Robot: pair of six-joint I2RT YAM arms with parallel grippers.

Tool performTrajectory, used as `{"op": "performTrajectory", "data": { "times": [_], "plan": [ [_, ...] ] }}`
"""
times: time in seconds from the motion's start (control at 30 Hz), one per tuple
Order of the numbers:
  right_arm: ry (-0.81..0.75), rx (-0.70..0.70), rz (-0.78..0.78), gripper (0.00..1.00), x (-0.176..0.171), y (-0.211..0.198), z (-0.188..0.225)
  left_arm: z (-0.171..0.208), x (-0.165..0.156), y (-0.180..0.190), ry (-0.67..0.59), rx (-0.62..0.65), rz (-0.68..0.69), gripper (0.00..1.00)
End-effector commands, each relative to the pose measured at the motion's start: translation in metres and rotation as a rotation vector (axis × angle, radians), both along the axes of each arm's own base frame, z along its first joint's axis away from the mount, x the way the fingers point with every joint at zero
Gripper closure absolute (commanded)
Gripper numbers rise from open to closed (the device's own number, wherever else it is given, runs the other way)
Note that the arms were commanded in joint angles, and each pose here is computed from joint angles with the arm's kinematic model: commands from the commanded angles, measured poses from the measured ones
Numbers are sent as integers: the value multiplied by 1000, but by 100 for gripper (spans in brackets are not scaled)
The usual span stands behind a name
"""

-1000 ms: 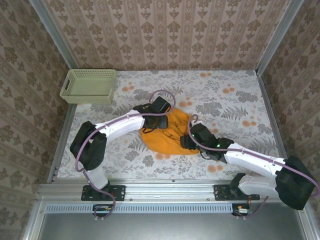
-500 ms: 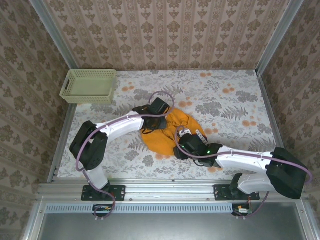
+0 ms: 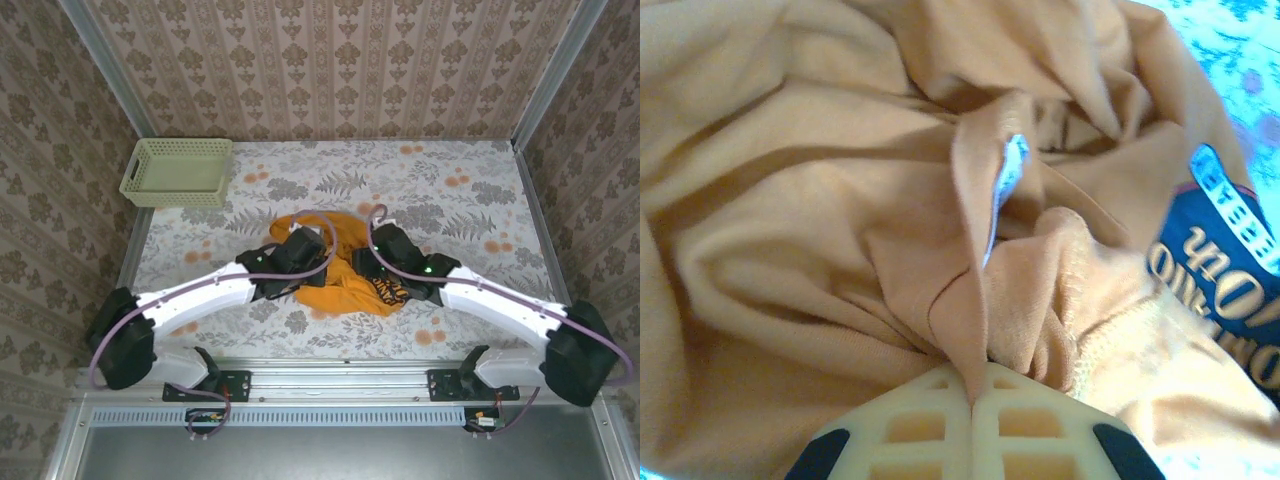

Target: Fold the inside-out t-shirt

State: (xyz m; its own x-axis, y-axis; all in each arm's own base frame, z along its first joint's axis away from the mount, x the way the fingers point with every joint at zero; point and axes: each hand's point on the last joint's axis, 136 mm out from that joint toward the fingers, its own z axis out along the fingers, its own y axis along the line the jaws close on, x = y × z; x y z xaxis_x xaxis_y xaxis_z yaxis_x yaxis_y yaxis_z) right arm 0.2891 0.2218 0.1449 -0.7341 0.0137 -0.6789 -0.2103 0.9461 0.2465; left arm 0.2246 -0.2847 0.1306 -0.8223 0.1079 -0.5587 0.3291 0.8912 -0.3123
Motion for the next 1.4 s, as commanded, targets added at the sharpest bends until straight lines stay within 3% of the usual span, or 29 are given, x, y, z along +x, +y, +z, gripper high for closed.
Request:
{"op": "performTrajectory", "data": {
  "times": [0.0,0.3,0.4,0.6,0.77,0.97,1.17,1.27,1.37],
  "plan": [
    [84,-49,47,47,1,12,-19,3,-10,9,-45,-14,-16,99],
    [173,-134,71,48,11,25,-69,-19,-41,52,-8,24,-26,99],
    [194,-235,6,51,22,8,-90,-32,-51,58,21,46,-63,100],
    [216,-262,-157,88,54,-39,-98,-44,-55,81,39,139,-59,100],
    [102,-210,-179,100,57,-48,-54,-47,-47,89,31,200,-61,100],
    [-19,-72,-156,100,38,-52,9,-30,-24,96,-48,339,-56,100],
    [-72,-107,-215,100,22,-80,36,-10,4,110,-84,420,13,100],
    [-144,-98,-234,100,18,-89,71,25,29,119,-153,474,63,100],
    [-233,-32,-223,100,11,-92,126,95,56,117,-289,495,107,100]
  ]
}}
